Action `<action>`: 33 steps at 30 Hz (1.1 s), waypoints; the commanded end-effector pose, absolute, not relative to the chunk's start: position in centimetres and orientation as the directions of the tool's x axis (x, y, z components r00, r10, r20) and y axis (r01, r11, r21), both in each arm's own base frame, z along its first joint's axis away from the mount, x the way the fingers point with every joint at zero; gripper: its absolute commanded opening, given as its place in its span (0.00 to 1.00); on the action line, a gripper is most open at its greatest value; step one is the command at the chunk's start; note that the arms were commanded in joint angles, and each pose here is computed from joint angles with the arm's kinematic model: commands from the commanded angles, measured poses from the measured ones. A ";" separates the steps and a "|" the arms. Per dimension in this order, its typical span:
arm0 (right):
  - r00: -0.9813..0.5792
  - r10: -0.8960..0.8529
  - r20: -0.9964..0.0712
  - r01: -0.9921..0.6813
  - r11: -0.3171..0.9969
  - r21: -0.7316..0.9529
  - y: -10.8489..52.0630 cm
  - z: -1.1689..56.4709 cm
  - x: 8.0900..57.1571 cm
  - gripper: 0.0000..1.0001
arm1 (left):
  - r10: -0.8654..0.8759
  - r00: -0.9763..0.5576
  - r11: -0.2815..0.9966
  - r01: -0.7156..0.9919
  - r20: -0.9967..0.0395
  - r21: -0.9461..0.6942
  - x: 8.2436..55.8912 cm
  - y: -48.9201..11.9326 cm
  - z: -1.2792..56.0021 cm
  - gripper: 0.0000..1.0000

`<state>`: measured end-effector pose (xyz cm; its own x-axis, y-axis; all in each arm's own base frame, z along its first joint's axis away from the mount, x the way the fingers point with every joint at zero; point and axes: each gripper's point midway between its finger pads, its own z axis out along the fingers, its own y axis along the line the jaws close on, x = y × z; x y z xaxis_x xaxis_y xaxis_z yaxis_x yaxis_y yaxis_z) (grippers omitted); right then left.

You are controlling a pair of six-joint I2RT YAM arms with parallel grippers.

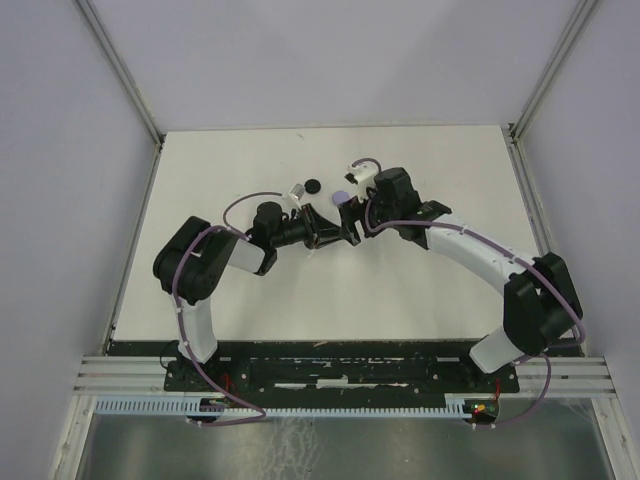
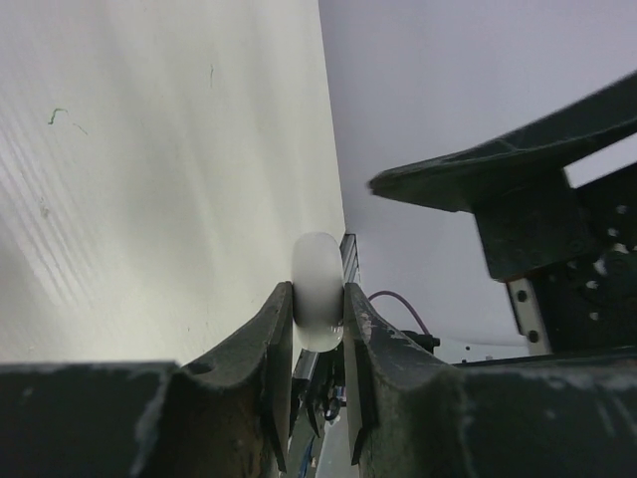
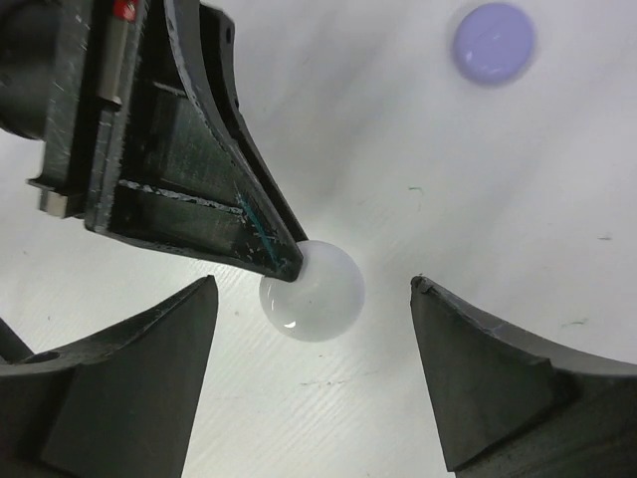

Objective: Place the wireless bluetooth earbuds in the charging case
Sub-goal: Open the charging case.

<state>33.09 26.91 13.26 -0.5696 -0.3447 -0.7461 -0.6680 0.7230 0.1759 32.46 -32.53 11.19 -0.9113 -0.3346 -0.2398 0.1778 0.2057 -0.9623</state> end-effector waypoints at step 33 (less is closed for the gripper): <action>-0.630 -0.193 -0.752 -0.391 0.916 0.093 22.7 12.3 35.3 0.88 | -0.358 -0.902 0.018 0.253 -0.243 -0.967 33.5 -32.8 17.6 0.03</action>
